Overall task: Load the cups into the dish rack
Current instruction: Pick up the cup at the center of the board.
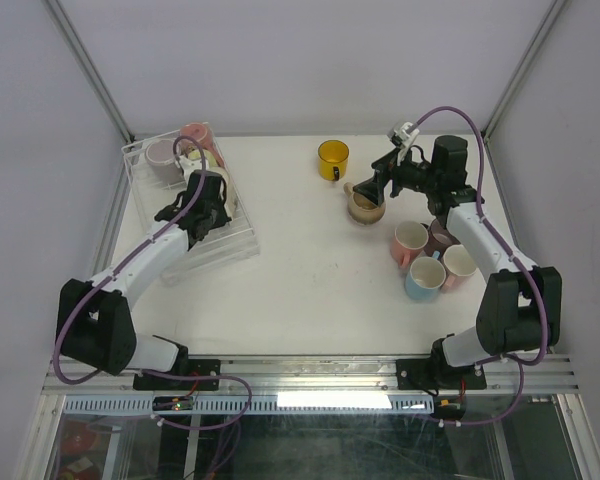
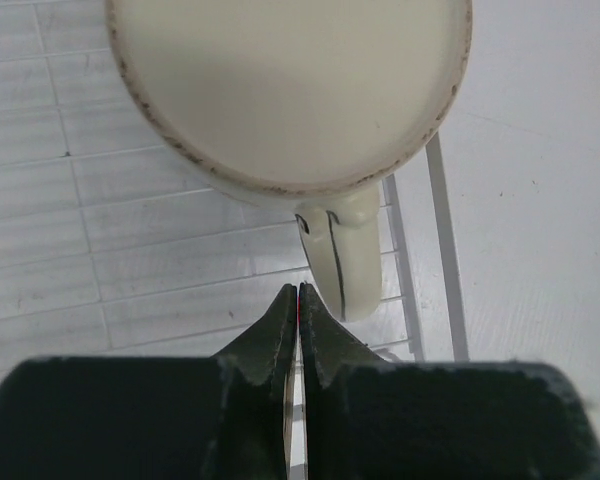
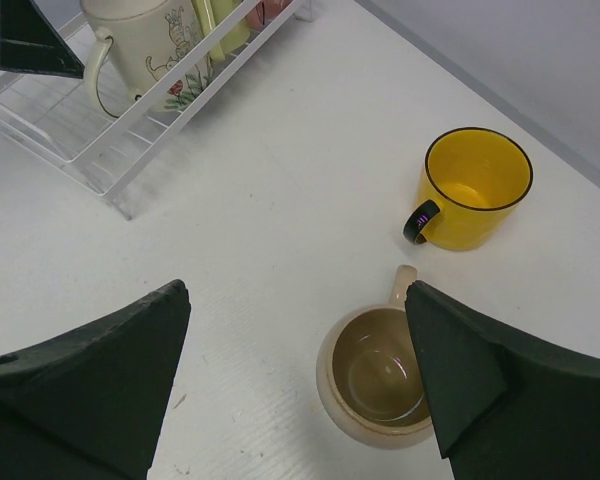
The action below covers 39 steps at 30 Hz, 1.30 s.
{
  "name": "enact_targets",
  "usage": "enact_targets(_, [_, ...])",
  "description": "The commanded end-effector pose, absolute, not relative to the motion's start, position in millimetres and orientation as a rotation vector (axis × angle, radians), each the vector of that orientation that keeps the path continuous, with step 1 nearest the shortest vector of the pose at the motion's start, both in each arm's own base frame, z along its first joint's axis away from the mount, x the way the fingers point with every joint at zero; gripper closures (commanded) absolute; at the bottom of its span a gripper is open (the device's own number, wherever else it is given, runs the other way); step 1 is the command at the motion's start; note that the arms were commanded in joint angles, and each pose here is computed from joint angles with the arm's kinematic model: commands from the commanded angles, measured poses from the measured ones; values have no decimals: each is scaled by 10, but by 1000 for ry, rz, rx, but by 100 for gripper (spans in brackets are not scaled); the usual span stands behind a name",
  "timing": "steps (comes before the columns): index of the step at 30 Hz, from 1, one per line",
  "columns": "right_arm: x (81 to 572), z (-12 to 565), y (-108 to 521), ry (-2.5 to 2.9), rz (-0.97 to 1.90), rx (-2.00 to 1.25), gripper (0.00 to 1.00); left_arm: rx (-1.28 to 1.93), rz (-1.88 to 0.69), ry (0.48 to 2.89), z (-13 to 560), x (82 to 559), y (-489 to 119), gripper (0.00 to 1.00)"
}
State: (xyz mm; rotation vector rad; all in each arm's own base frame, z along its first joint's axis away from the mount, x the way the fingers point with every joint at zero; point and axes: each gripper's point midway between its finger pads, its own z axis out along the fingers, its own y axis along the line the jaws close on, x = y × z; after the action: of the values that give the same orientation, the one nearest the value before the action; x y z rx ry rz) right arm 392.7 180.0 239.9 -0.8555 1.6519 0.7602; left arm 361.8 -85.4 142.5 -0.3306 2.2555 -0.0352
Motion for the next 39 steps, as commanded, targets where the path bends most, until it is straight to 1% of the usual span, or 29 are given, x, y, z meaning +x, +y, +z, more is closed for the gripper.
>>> enact_targets(1, [3882,2659,1780,1571,730,-868,9,-384,-204,2181,1500,3845,-1090,100])
enact_targets(4, [3890,2654,1769,1573,725,-864,8,-431,-250,2172,1456,3920,-1158,100])
enact_targets(9, [3901,2637,1761,1575,726,-859,8,-493,-242,2158,1428,4098,-1188,100])
enact_targets(15, [3904,2638,1751,1575,724,-855,8,-509,-193,2159,1374,4298,-1183,100])
enact_targets(26, [3906,2621,1721,1582,721,-848,8,-557,-107,2131,1364,4512,-1102,100])
enact_targets(30, [3905,2625,1725,1579,725,-853,8,-568,-92,2123,1387,4548,-1077,92])
enact_targets(39, [3864,2615,1745,1579,744,-875,8,-563,-72,2120,1444,4531,-965,79])
